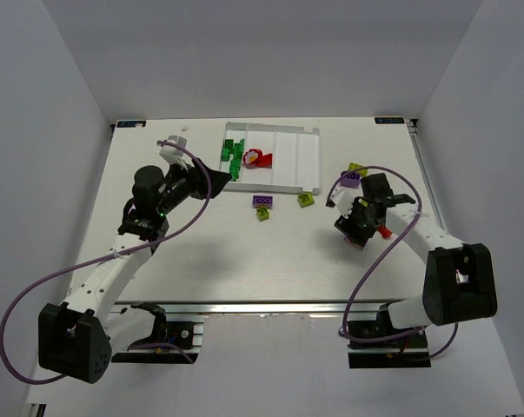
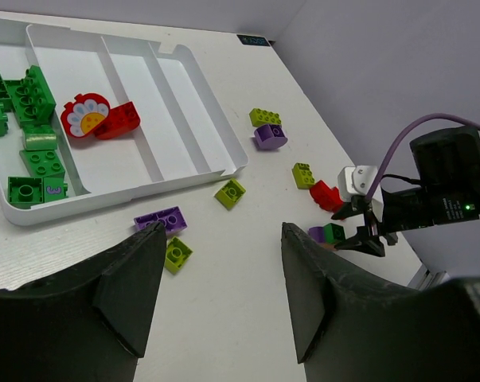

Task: Sort the legos into containers by color

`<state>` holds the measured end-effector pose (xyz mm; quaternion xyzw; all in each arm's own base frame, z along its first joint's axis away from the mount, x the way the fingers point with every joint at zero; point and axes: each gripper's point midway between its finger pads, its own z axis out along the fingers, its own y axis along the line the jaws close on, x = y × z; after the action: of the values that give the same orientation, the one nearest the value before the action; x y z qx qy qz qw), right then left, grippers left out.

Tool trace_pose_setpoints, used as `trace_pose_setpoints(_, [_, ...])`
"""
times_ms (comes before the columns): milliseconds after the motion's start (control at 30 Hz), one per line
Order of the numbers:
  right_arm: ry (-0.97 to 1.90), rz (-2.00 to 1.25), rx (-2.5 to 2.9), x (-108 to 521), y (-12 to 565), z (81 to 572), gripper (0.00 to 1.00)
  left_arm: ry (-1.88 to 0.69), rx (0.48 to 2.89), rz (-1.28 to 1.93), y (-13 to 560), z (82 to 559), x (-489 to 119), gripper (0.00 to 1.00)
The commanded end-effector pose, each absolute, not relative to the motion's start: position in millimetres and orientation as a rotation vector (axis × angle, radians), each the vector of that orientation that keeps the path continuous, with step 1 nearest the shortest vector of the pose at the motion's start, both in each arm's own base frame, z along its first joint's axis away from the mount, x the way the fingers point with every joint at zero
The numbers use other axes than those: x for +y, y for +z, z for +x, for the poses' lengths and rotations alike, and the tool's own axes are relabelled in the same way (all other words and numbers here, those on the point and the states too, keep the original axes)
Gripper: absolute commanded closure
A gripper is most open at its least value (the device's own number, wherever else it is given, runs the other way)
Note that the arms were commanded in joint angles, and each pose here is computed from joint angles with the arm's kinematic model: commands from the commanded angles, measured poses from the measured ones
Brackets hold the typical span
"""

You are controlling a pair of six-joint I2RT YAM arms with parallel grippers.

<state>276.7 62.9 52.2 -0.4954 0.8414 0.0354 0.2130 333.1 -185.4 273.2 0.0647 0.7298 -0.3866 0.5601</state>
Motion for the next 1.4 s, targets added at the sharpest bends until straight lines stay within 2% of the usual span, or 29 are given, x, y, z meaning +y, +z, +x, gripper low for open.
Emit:
trace_pose_setpoints(0, [0.07, -1.384, 2.293, 62.8, 58.0, 292.7, 0.4, -0.913, 1.649, 0.191, 300.4, 329.4, -186.1, 0.3])
trace_pose_setpoints(167, [0.076, -1.393, 2.324, 60.7, 47.1, 296.5, 0.44, -0.914, 1.653, 0.189, 299.5, 329.6, -186.2, 0.3])
trace_pose_setpoints(333, [0.097, -1.393, 2.312, 64.5, 51.5, 298.7, 0.62, -0.915, 1.653, 0.19, 299.3, 329.1, -186.3, 0.3])
trace_pose_setpoints(400, [0.111, -1.389, 2.3, 66.6, 58.5, 296.3, 0.66, -0.914, 1.652, 0.192, 299.5, 329.4, -186.3, 0.3])
trace_pose_setpoints(567, [0.156, -1.371, 2.241, 75.7, 83.0, 293.8, 0.84, -0.932, 1.646, 0.207, 300.2, 327.7, -189.0, 0.3])
trace_pose_setpoints(700, [0.316, -1.332, 2.128, 102.3, 121.9, 288.7, 0.89, -1.031, 1.606, 0.274, 308.4, 315.2, -201.5, 0.29])
trace_pose_setpoints(900, [0.773, -1.138, 1.925, 167.6, 203.8, 279.1, 1.0, -1.229, 1.49, 0.405, 323.5, 287.1, -223.8, 0.19])
trace_pose_setpoints(1067, [1.148, -1.014, 1.668, 212.5, 278.8, 279.1, 1.0, -1.257, 1.419, 0.497, 329.9, 266.5, -236.0, 0.12])
trace_pose_setpoints(1167, [1.426, -0.943, 1.659, 228.5, 295.5, 263.2, 1.0, -1.29, 1.381, 0.568, 331.4, 251.3, -248.1, 0.11])
trace_pose_setpoints(1367, [1.601, -0.964, 1.571, 244.9, 300.8, 243.6, 1.0, -1.361, 1.355, 0.673, 322.5, 228.4, -270.4, 0.11])
